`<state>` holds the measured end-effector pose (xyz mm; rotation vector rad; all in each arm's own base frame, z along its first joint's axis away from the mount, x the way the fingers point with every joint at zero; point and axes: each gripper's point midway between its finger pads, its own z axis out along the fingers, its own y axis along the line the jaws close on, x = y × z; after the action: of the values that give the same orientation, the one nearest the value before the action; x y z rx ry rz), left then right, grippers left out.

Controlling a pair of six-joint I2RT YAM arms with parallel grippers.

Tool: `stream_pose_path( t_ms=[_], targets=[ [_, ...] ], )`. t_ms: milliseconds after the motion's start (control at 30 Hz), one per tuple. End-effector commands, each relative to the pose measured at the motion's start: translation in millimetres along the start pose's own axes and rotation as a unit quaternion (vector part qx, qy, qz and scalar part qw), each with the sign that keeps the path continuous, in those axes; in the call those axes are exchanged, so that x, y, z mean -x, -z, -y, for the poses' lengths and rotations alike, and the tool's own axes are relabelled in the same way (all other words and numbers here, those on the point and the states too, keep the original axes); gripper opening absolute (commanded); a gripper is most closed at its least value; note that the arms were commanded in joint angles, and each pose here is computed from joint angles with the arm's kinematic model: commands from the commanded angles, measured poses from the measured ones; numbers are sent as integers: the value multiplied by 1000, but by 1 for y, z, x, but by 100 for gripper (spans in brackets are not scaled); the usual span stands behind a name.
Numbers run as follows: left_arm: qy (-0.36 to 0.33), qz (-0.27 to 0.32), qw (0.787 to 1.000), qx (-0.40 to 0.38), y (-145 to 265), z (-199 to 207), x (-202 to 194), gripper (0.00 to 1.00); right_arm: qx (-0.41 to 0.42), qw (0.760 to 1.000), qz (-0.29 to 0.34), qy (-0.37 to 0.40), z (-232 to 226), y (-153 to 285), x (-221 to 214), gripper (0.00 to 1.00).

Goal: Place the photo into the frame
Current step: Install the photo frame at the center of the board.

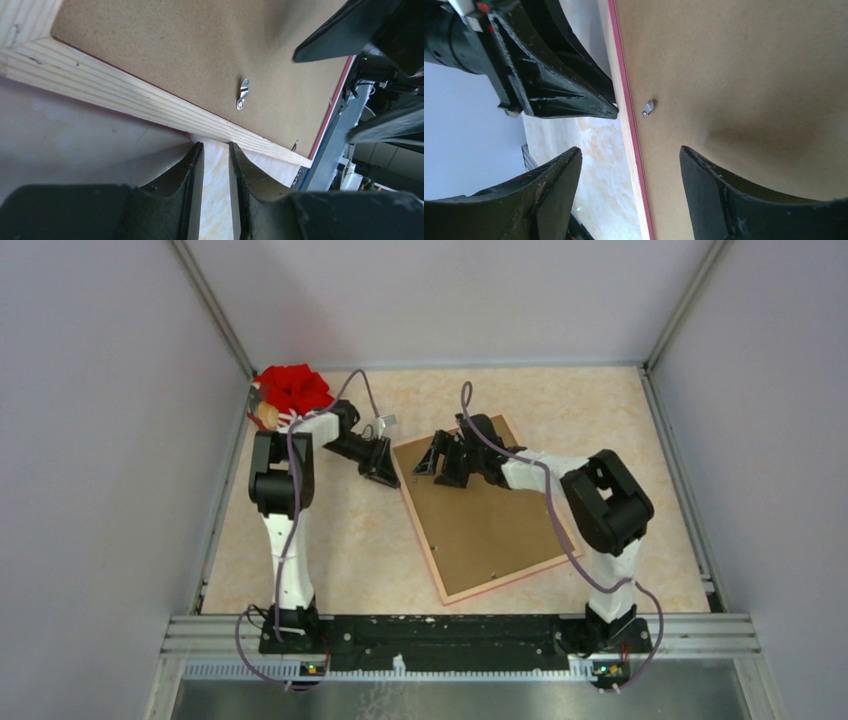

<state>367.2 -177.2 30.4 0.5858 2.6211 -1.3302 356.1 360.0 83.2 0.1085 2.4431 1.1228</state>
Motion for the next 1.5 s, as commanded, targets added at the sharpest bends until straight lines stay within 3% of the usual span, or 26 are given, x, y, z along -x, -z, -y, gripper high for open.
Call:
stream_pose_path(
  t_ms=[0,167,1033,1467],
  targets=[
    [-3,-1,1000,25,-7,-22,0,29,49,999,10,4,-22,-18,5,69],
    [-2,-3,1000,30,-7,-23,-1,26,51,999,-5,-12,-16,-38,0,63],
    [-13,-9,999,48,-4,-30,-8,26,72,995,-51,-42,-16,-63,-12,62],
    [-16,-8,999,51,-3,-30,-6,26,84,993,-78,1,-24,-71,-12,62]
  ],
)
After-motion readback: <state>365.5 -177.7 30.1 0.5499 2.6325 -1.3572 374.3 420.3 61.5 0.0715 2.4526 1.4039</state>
